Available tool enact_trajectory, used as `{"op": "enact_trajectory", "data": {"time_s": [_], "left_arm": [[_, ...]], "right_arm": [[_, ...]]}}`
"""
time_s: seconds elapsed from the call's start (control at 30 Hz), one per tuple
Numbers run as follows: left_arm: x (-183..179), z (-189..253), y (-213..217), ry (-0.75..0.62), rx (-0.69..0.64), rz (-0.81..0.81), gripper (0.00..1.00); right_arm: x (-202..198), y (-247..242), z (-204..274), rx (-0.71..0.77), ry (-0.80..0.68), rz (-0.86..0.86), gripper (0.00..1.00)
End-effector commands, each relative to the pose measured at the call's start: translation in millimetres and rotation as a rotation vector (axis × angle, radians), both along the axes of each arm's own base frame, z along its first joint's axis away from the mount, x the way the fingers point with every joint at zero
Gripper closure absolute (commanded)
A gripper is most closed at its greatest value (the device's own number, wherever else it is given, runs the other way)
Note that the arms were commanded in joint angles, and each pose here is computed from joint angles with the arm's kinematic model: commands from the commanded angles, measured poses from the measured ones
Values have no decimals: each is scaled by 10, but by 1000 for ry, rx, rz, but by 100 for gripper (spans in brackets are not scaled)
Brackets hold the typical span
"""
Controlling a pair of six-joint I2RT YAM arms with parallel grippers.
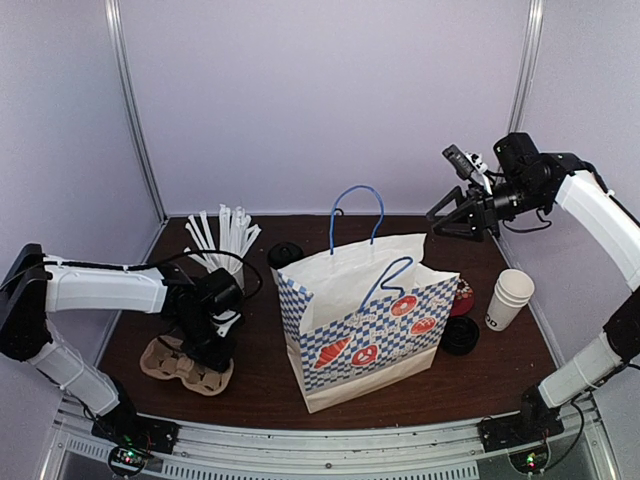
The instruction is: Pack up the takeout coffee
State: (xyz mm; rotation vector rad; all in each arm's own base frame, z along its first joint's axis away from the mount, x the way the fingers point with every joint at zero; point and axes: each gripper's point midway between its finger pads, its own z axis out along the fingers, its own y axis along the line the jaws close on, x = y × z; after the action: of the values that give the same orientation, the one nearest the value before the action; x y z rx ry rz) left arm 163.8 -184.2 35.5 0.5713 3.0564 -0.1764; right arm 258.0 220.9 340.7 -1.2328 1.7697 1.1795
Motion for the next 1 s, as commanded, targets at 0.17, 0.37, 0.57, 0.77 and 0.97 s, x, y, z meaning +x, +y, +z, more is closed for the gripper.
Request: {"op": "enact_trajectory", "data": {"time_s": [0.17,0.37,0.57,0.77,0.97], "left_arm": [[402,92,-636,-82,-177,-99,90],[623,230,-742,-159,-170,-149,85],[471,545,-623,-147,-163,-222,72],[338,771,-242,-265,-115,-287,42],[206,810,-161,-266,-126,-397,29]], "right_arm": [[-10,-25,-26,-5,-15,-8,28],[-2,-28,-51,-10,-11,-14,28],[-16,-36,-97,-16,-10,-17,28],[-12,-24,-128,-8,1,-5,28],[-24,-13,-135,2,8,10,28]]}}
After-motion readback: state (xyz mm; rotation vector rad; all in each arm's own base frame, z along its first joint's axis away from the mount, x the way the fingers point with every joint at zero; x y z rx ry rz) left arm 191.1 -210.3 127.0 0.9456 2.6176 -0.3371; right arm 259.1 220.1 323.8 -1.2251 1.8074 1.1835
